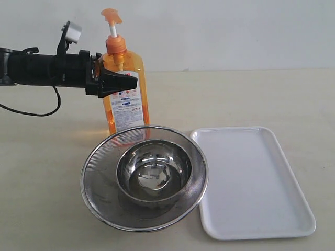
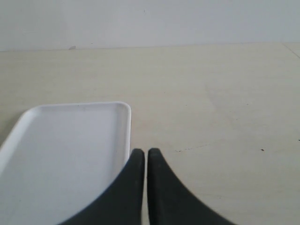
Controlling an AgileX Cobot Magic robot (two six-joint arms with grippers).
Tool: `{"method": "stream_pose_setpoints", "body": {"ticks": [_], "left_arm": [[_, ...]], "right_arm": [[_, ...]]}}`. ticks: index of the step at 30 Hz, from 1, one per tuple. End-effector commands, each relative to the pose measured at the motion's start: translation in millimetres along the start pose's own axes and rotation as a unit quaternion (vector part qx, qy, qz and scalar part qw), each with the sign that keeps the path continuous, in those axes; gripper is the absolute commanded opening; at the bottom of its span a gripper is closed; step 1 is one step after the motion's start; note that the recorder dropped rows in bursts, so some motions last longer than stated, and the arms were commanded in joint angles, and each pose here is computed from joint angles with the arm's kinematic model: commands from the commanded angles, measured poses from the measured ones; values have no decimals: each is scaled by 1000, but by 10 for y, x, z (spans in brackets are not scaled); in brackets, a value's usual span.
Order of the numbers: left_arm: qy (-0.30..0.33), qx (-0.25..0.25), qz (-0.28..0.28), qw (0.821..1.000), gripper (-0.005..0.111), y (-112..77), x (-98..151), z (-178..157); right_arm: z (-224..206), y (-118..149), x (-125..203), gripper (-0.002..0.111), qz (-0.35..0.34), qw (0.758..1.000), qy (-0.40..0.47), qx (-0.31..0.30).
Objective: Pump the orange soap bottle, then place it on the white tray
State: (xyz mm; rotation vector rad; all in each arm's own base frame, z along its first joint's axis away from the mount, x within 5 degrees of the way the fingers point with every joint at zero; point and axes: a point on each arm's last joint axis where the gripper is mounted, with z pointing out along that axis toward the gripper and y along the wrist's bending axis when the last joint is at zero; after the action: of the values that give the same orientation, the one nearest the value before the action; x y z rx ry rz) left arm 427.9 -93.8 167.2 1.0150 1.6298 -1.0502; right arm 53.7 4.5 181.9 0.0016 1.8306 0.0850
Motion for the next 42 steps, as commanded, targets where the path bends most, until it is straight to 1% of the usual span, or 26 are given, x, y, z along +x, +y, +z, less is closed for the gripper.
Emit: {"method": "stream_pose_setpoints", "body": {"ticks": [1, 3, 7, 9, 11, 13, 15, 17, 19, 21, 22, 23, 25, 28, 29, 31, 33, 35, 37, 39, 42], "left_arm": [[-21, -8, 28, 999, 5, -13, -98, -32], [-28, -17, 49, 998, 5, -26, -205, -100], [-18, -87, 89, 992, 5, -23, -523, -354], [-11, -115, 121, 986, 5, -79, -727, -515], [-7, -137, 139, 981, 5, -161, -922, -668], [-3, -161, 158, 974, 5, -280, -1137, -815], [10, -189, 177, 966, 5, -400, -1293, -934], [22, -238, 189, 952, 5, -574, -1451, -1057], [37, -297, 178, 937, 5, -685, -1488, -1169], [23, -346, 160, 924, 5, -883, -1542, -1287], [13, -370, 141, 918, 5, -983, -1511, -1339], [3, -394, 134, 909, 5, -1092, -1525, -1400], [-14, -435, 105, 894, 5, -1291, -1447, -1499], [-43, -503, 74, 860, 5, -1603, -1356, -1672], [-31, -528, 82, 845, 5, -1705, -1310, -1725], [-21, -553, 103, 827, 5, -1937, -1257, -1773], [-25, -554, 107, 825, 5, -2108, -1200, -1772], [-31, -537, 116, 835, 5, -2274, -1124, -1724], [-29, -521, 118, 845, 5, -2389, -1009, -1669], [-20, -516, 110, 850, 5, -2435, -892, -1631], [11, -513, 91, 853, 5, -2434, -658, -1571]], "right_arm": [[-5, -3, -12, 0, -2, 1000, -7, 2], [-5, -3, -12, 0, -2, 1000, -7, 2], [-5, -3, -12, 0, -2, 1000, -7, 2], [-5, -3, -12, 0, -2, 1000, -7, 2], [-5, -3, -12, 0, -2, 1000, -7, 2], [-5, -3, -12, 0, -2, 1000, -7, 2], [-5, -3, -12, 0, -2, 1000, -7, 2], [-5, -3, -12, 0, -2, 1000, -7, 2], [-5, -3, -12, 0, -2, 1000, -7, 2], [-5, -3, -12, 0, -2, 1000, -7, 2], [-5, -3, -12, 0, -2, 1000, -7, 2], [-5, -3, -12, 0, -2, 1000, -7, 2], [-5, -3, -12, 0, -2, 1000, -7, 2], [-5, -3, -12, 0, -2, 1000, -7, 2], [-5, -3, -12, 0, -2, 1000, -7, 2], [-5, -3, -12, 0, -2, 1000, -7, 2], [-5, -3, -12, 0, -2, 1000, -7, 2], [-5, -3, -12, 0, -2, 1000, -7, 2], [-5, -3, -12, 0, -2, 1000, -7, 2], [-5, -3, -12, 0, -2, 1000, -7, 2], [-5, -3, -12, 0, -2, 1000, -7, 2]]}}
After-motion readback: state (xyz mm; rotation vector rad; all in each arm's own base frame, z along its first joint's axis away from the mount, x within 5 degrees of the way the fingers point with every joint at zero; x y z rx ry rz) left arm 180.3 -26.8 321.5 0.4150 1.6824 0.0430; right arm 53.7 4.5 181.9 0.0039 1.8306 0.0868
